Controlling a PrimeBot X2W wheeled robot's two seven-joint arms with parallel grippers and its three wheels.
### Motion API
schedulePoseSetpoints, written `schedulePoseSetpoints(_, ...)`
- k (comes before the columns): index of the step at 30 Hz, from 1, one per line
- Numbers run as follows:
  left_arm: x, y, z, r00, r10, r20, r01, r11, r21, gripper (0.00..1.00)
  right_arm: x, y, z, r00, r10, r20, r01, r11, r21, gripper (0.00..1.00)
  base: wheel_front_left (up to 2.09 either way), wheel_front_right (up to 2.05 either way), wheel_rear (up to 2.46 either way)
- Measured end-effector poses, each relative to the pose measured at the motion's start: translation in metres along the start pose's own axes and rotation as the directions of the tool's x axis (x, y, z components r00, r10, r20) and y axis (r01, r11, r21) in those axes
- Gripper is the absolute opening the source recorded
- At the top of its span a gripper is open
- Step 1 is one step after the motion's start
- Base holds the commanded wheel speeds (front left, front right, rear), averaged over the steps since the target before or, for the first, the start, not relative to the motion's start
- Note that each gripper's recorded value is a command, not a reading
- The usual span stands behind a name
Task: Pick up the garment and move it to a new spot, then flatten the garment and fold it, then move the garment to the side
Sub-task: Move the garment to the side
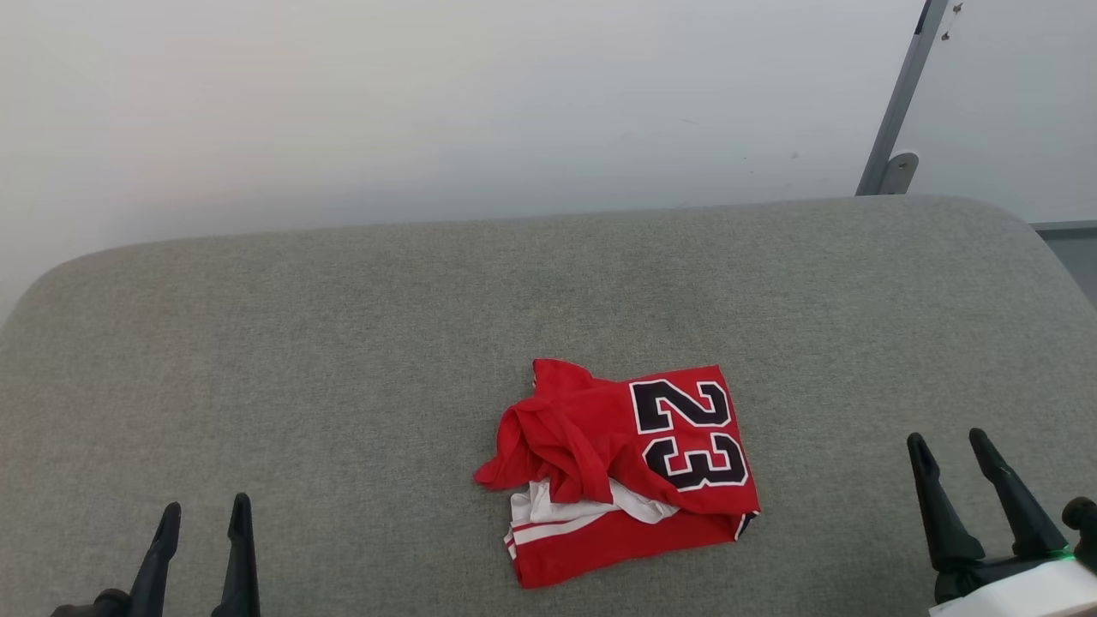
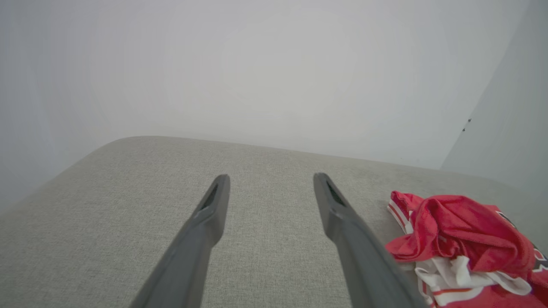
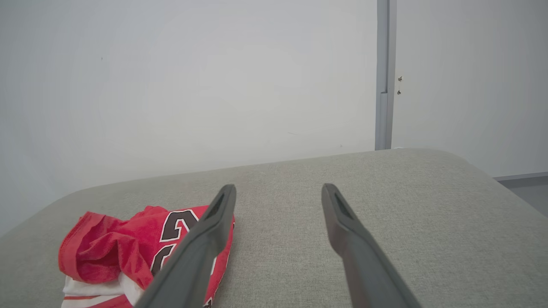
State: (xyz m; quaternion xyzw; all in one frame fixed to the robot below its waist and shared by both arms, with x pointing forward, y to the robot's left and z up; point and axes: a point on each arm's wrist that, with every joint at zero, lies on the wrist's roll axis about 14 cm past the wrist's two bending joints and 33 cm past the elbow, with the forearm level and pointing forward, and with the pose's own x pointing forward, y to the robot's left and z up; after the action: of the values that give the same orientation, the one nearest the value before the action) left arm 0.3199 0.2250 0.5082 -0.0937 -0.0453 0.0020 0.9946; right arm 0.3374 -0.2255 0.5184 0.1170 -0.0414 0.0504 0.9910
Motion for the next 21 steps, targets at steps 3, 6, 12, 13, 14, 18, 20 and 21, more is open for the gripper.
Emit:
schedulePoseSetpoints(3, 0.000, -0.001, 0.000, 1.000, -0.003, -0.001, 0.003, 1.000, 0.004, 1.00, 0.000, 0.003, -0.001, 1.000, 0.007, -0.003, -0.007, 1.000, 0.003, 1.00, 0.00, 0.00, 0.00)
schedulePoseSetpoints(6, -0.001, 0.000, 0.000, 1.000, -0.001, 0.001, 0.001, 1.000, 0.004, 1.00, 0.001, 0.006, -0.003, 1.000, 0.019, -0.010, -0.019, 1.000, 0.008, 1.00, 0.00, 0.00, 0.00)
schedulePoseSetpoints(12, 0.000, 0.001, 0.005, 1.000, 0.006, 0.017, -0.006, 1.000, 0.003, 1.00, 0.012, 0.022, -0.010, 0.995, 0.088, -0.042, -0.087, 0.996, 0.020, 1.00, 0.00, 0.00, 0.00)
schedulePoseSetpoints(13, -0.001, 0.002, 0.005, 1.000, 0.009, 0.018, -0.009, 1.000, 0.002, 1.00, 0.016, 0.024, -0.012, 0.994, 0.098, -0.054, -0.097, 0.995, 0.028, 1.00, 0.00, 0.00, 0.00)
schedulePoseSetpoints(14, -0.001, 0.003, 0.006, 1.000, 0.011, 0.019, -0.012, 1.000, 0.001, 1.00, 0.020, 0.027, -0.014, 0.991, 0.111, -0.073, -0.108, 0.993, 0.036, 1.00, 0.00, 0.00, 0.00)
schedulePoseSetpoints(18, -0.007, 0.006, 0.005, 0.999, 0.029, 0.016, -0.029, 1.000, -0.008, 1.00, 0.044, 0.039, -0.024, 0.966, 0.175, -0.191, -0.166, 0.984, 0.064, 1.00, 0.00, 0.00, 0.00)
schedulePoseSetpoints(20, -0.009, 0.010, 0.004, 0.999, 0.046, 0.016, -0.045, 0.999, -0.020, 1.00, 0.055, 0.043, -0.027, 0.952, 0.194, -0.238, -0.183, 0.981, 0.071, 1.00, 0.00, 0.00, 0.00)
schedulePoseSetpoints(21, -0.010, 0.010, 0.005, 0.998, 0.052, 0.019, -0.051, 0.998, -0.029, 1.00, 0.059, 0.044, -0.030, 0.940, 0.202, -0.274, -0.190, 0.979, 0.072, 1.00, 0.00, 0.00, 0.00)
